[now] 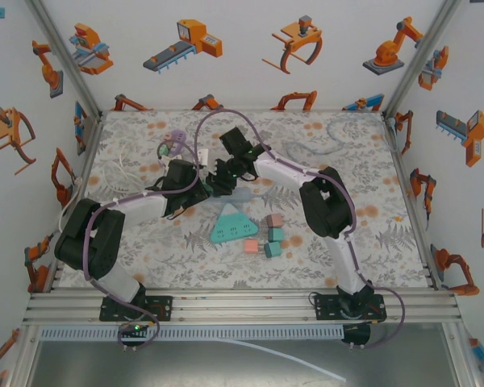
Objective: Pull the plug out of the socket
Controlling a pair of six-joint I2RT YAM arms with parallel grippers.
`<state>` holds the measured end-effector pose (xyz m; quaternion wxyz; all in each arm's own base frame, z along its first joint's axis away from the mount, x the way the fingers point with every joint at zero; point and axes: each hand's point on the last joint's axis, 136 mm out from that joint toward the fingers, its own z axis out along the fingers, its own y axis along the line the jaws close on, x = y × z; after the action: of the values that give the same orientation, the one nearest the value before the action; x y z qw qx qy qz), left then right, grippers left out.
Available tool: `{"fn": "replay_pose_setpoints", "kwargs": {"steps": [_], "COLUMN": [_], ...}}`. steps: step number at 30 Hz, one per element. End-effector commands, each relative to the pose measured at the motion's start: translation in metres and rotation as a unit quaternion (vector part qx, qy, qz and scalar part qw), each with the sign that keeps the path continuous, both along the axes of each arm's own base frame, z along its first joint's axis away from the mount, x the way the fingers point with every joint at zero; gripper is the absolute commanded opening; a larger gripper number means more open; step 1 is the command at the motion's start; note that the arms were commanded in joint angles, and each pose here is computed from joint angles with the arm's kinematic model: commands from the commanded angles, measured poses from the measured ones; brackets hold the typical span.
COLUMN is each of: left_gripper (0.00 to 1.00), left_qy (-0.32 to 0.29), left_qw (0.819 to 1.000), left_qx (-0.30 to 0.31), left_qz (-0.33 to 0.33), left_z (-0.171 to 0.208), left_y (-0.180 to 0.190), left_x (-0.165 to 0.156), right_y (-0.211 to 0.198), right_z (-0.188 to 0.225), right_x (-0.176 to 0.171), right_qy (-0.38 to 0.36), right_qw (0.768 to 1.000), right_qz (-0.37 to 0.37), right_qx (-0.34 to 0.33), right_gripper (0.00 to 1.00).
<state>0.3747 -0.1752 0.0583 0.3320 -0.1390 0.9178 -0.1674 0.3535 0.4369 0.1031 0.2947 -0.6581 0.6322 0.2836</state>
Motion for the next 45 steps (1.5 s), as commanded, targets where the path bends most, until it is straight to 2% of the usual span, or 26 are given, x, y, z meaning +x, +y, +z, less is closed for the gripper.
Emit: {"fn": "replay_pose_setpoints", "kwargs": {"steps": [1,13,18,23,28,33,38,43,45], "left_gripper": [0.46,0.45,0.45,0.45,0.45,0.45,0.44,0.45,0.45], "left_qy": [0.121,0.125,0.131,0.135,0.137,0.137,0.137,0.136,0.137], "left_qw": [0.983,0.981,0.979,0.978,0.977,0.977,0.977,0.977,0.977], "left_qx": [0.138,0.145,0.151,0.153,0.154,0.156,0.156,0.156,0.157], "left_qz": [0.033,0.039,0.042,0.044,0.046,0.046,0.047,0.047,0.047], "left_z": [-0.077,-0.078,-0.082,-0.086,-0.087,-0.087,-0.087,-0.087,-0.087], "left_y": [0.054,0.058,0.060,0.061,0.061,0.062,0.062,0.062,0.062], "left_x": [-0.047,-0.048,-0.050,-0.050,-0.051,-0.051,-0.050,-0.050,-0.051], "right_y": [0.020,0.020,0.013,0.015,0.013,0.016,0.014,0.017,0.017], "right_z": [0.076,0.098,0.094,0.113,0.091,0.113,0.101,0.117,0.106], "right_x": [-0.016,-0.006,-0.007,-0.011,-0.016,-0.015,-0.014,-0.014,-0.013], "right_qy": [-0.006,-0.002,-0.060,-0.011,-0.071,-0.028,-0.074,-0.036,-0.066], "right_qw": [0.996,0.995,0.995,0.993,0.996,0.994,0.996,0.995,0.996], "right_qz": [0.031,-0.003,0.010,0.014,0.030,0.022,0.024,0.009,0.012], "right_qx": [0.082,0.104,0.074,0.117,0.050,0.101,0.053,0.093,0.064], "right_gripper": [0.07,0.06,0.06,0.05,0.04,0.03,0.02,0.01,0.00]}}
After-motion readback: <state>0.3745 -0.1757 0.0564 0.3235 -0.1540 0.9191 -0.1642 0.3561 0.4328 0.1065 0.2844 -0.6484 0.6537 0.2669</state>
